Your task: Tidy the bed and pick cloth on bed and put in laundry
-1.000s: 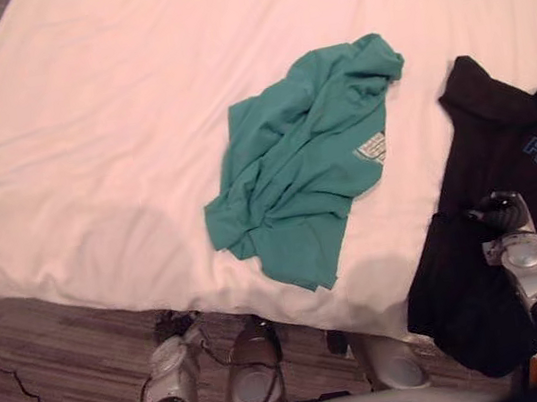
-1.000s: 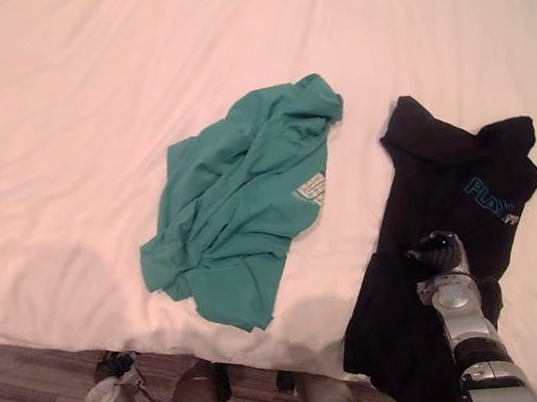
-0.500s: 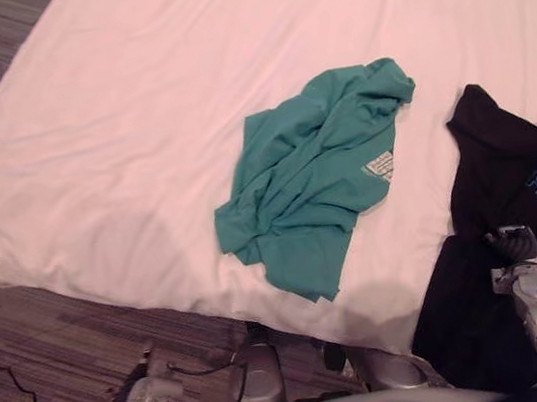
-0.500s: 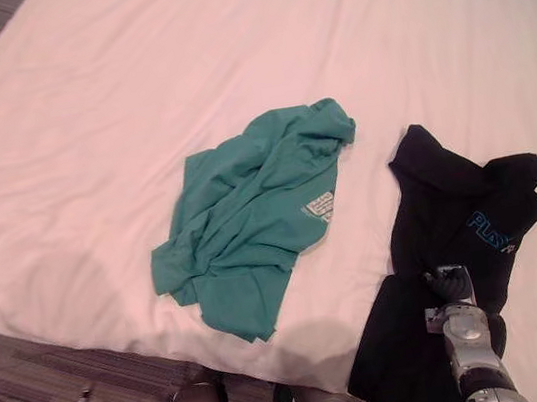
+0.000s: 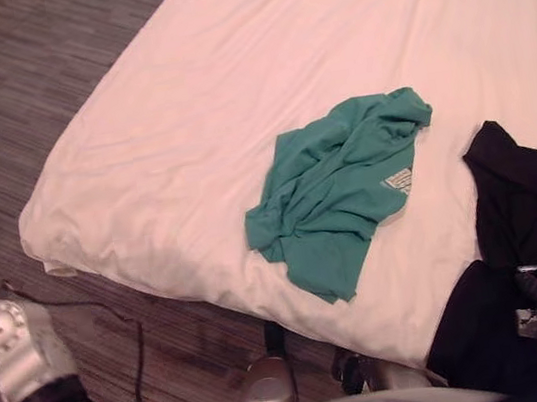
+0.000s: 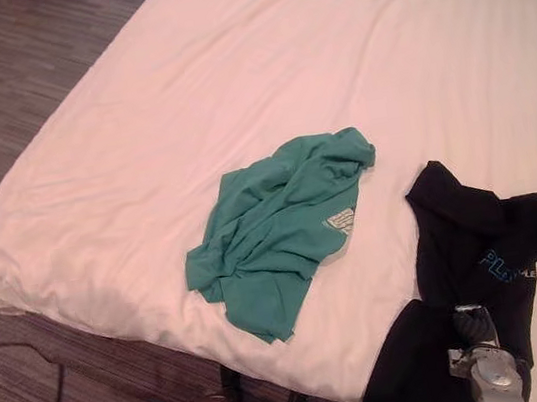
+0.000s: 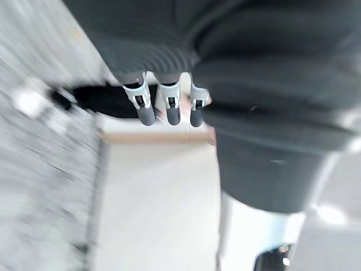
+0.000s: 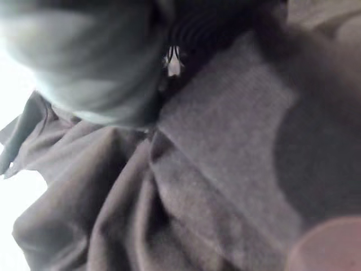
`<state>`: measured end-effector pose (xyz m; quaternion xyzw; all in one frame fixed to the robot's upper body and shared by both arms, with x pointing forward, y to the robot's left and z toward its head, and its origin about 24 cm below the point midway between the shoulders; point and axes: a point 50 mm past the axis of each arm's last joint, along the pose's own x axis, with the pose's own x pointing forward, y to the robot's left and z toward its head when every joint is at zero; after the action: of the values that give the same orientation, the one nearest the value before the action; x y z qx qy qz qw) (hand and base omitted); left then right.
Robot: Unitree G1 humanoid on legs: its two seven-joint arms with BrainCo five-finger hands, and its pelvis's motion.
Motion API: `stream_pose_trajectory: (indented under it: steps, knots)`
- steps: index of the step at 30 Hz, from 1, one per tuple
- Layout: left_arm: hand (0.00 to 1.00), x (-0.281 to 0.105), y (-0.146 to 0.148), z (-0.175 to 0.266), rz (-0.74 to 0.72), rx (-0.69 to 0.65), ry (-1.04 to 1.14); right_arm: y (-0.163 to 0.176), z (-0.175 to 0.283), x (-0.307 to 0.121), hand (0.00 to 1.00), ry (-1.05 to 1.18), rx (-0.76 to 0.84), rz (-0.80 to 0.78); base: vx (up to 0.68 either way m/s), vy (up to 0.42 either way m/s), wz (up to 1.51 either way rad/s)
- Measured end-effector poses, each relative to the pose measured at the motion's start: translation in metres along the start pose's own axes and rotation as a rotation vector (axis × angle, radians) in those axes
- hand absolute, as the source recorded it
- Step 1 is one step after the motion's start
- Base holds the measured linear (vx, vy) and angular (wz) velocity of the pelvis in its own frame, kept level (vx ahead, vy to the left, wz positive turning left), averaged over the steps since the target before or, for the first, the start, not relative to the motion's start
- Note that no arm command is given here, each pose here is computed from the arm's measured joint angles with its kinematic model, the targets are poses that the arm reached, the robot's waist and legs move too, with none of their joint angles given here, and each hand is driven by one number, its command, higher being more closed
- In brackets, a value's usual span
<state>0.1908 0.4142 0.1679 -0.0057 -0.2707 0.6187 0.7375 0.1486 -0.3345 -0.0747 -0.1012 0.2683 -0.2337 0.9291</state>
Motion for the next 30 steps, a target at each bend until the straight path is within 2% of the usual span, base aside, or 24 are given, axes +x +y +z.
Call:
stream_pose_trajectory:
  steps: [4,6,7,8,11,13,14,17,20,26,28,30]
  knots:
    - [0.00,0.013,-0.013,0.020,-0.147,-0.003,-0.095,0.004,-0.008,-0.005,1.00,0.021,0.010,0.006,0.02,-0.009,-0.15]
    - [0.00,0.011,-0.020,0.030,-0.227,0.116,-0.239,0.001,-0.017,-0.012,1.00,0.042,-0.005,0.017,0.00,0.000,0.00]
    - [0.00,0.015,-0.027,0.048,-0.314,0.206,-0.396,-0.001,-0.025,-0.018,1.00,0.066,-0.018,0.030,0.03,0.000,-0.05]
    - [0.00,0.022,-0.033,0.061,-0.392,0.247,-0.462,0.000,-0.031,-0.022,1.00,0.084,-0.023,0.039,0.03,-0.002,-0.16]
    - [0.00,0.037,-0.051,0.077,-0.643,0.385,-0.543,0.009,-0.041,-0.029,1.00,0.115,-0.046,0.069,0.04,-0.004,-0.53]
    - [0.00,0.027,-0.063,0.066,-0.809,0.434,-0.517,0.011,-0.044,-0.032,1.00,0.118,-0.074,0.084,0.02,0.019,-0.48]
    - [0.00,0.010,-0.073,0.051,-0.960,0.479,-0.500,0.015,-0.044,-0.034,1.00,0.113,-0.082,0.100,0.02,0.016,-0.27]
    - [0.00,-0.022,-0.080,0.021,-1.132,0.517,-0.433,0.022,-0.041,-0.033,1.00,0.111,-0.090,0.128,0.01,-0.008,-0.16]
    - [0.00,-0.075,-0.076,-0.027,-1.293,0.554,-0.266,0.035,-0.043,-0.035,1.00,0.134,-0.088,0.174,0.04,-0.022,-0.33]
    - [0.00,-0.146,-0.071,-0.084,-1.460,0.679,0.073,0.057,-0.046,-0.039,1.00,0.163,-0.139,0.268,0.03,-0.013,-0.19]
    - [0.00,-0.166,-0.066,-0.099,-1.489,0.719,0.176,0.061,-0.046,-0.040,1.00,0.168,-0.150,0.293,-0.04,-0.006,-0.22]
    - [0.00,-0.193,-0.057,-0.116,-1.475,0.703,0.330,0.070,-0.048,-0.043,1.00,0.175,-0.176,0.343,-0.07,-0.009,-0.12]
